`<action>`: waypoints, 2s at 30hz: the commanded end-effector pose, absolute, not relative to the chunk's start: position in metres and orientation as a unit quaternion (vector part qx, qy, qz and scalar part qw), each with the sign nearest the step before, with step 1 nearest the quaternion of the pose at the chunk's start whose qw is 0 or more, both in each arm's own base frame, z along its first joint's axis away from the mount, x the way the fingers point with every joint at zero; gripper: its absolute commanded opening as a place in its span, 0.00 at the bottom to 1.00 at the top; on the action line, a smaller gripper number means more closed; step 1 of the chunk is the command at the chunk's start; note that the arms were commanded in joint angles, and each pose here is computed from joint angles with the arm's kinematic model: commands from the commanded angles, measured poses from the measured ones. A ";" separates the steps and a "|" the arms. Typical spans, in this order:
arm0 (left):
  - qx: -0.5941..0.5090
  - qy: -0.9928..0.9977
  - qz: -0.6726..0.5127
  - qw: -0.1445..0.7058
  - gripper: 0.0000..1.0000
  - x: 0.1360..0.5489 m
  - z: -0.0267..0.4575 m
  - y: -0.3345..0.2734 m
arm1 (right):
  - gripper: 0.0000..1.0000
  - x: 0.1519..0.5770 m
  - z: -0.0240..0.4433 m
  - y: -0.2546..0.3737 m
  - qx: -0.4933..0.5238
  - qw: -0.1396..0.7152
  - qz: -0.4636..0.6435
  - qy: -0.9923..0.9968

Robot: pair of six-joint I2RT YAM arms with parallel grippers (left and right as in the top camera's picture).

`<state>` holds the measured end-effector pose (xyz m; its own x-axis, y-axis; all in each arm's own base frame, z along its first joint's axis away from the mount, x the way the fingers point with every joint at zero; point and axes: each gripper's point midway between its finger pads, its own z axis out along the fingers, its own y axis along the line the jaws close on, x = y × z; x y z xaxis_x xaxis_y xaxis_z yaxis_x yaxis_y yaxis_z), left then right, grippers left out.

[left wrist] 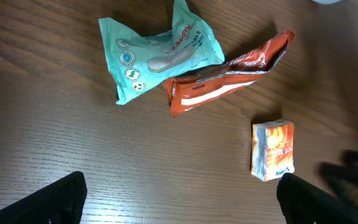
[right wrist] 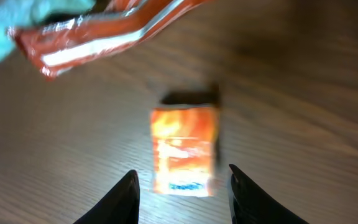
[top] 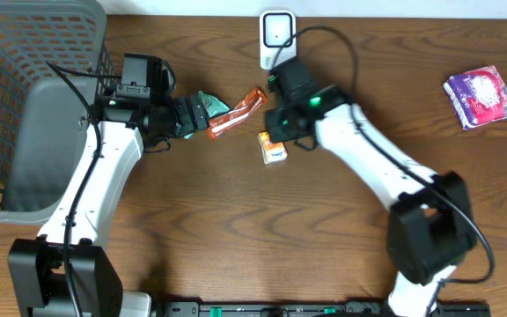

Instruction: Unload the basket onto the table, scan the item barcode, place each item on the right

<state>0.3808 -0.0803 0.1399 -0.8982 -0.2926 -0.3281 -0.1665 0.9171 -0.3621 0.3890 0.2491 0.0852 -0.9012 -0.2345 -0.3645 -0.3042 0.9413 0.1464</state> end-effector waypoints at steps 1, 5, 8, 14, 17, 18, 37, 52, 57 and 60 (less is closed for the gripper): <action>-0.120 0.960 -0.162 0.196 0.98 0.381 0.143 -0.078 | 0.41 0.386 0.061 0.257 -0.152 0.164 0.075 0.972; -0.120 0.960 -0.162 0.196 0.98 0.381 0.143 -0.078 | 0.40 0.381 0.040 0.263 -0.161 0.153 0.054 0.974; -0.120 0.960 -0.162 0.196 0.98 0.381 0.143 -0.078 | 0.40 0.381 0.030 0.259 -0.166 0.156 0.018 0.974; -0.121 0.960 -0.162 0.196 0.98 0.381 0.143 -0.078 | 0.39 0.385 0.012 0.244 -0.168 0.162 -0.050 0.971; -0.120 0.960 -0.162 0.196 0.98 0.381 0.143 -0.078 | 0.38 0.382 -0.002 0.242 -0.170 0.147 -0.057 0.973; -0.120 0.960 -0.162 0.196 0.98 0.381 0.143 -0.078 | 0.35 0.381 -0.007 0.241 -0.171 0.141 -0.061 0.973; -0.120 0.960 -0.162 0.196 0.98 0.381 0.143 -0.078 | 0.01 0.402 0.079 0.241 -0.126 0.075 0.276 0.950; -0.120 0.960 -0.162 0.196 0.98 0.381 0.143 -0.078 | 0.24 0.380 0.023 0.132 0.072 -0.022 0.438 0.896; -0.120 0.960 -0.162 0.196 0.98 0.381 0.143 -0.078 | 0.52 0.385 0.021 0.093 0.108 -0.023 0.368 0.923; -0.120 0.960 -0.162 0.196 0.98 0.381 0.143 -0.078 | 0.56 0.392 0.034 0.080 0.103 -0.018 0.333 0.937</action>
